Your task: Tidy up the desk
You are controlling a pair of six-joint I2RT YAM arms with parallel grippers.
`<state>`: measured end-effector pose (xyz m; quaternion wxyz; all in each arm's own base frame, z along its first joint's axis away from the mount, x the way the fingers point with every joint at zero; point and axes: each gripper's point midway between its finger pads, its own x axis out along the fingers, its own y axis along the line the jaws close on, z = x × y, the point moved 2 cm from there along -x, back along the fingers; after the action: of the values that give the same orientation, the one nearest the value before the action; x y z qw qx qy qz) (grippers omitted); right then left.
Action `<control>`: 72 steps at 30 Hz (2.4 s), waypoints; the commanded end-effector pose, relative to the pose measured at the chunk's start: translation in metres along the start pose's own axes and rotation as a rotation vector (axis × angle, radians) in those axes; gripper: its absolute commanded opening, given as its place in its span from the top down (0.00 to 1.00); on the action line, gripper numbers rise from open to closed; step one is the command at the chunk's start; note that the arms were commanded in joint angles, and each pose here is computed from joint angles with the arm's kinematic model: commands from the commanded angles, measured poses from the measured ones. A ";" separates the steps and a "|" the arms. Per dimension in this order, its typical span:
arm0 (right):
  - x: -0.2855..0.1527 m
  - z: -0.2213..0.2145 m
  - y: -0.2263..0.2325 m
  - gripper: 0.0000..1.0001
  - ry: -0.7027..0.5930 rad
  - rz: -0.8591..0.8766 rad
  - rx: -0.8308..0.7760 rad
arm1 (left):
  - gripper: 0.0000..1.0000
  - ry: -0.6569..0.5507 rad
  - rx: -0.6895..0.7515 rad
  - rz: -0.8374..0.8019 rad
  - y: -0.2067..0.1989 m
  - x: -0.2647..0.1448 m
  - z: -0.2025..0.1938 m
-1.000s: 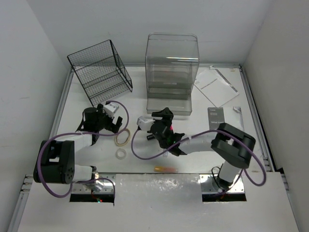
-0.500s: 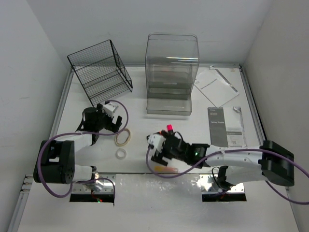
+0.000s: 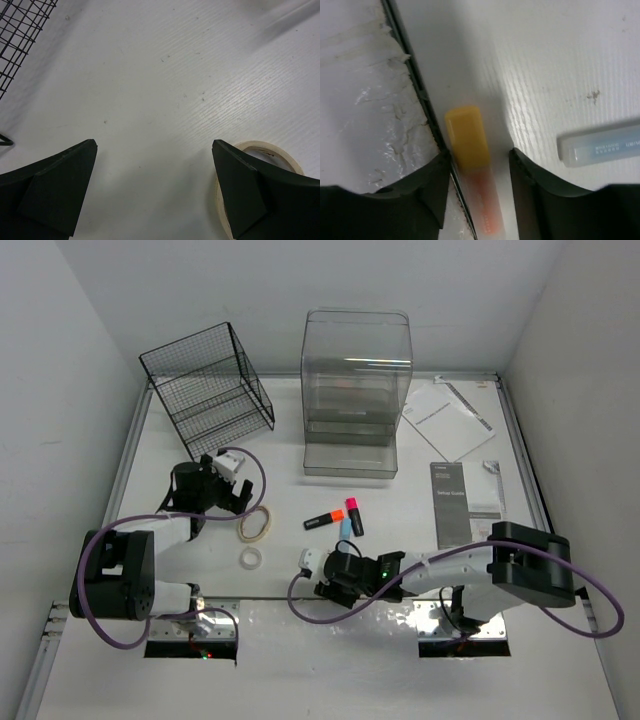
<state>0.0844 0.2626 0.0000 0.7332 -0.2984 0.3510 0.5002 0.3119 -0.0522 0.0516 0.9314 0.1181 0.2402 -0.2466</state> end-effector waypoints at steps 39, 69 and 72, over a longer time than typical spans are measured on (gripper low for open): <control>-0.046 0.145 -0.325 0.48 -0.124 -0.482 -0.085 | 0.00 -0.092 0.321 -0.247 -0.075 -0.022 0.082; -0.231 0.003 -0.249 0.09 -0.323 -0.979 0.552 | 0.19 0.286 0.531 -0.584 -0.224 0.077 0.038; -0.241 0.003 -0.246 0.09 -0.344 -0.997 0.555 | 0.42 0.370 0.550 -0.646 -0.227 0.077 0.022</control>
<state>0.2574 0.0628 0.2039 0.9673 -0.1658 0.1867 0.0444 0.2691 -0.2898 0.0220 0.7138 0.3035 0.3221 -0.5429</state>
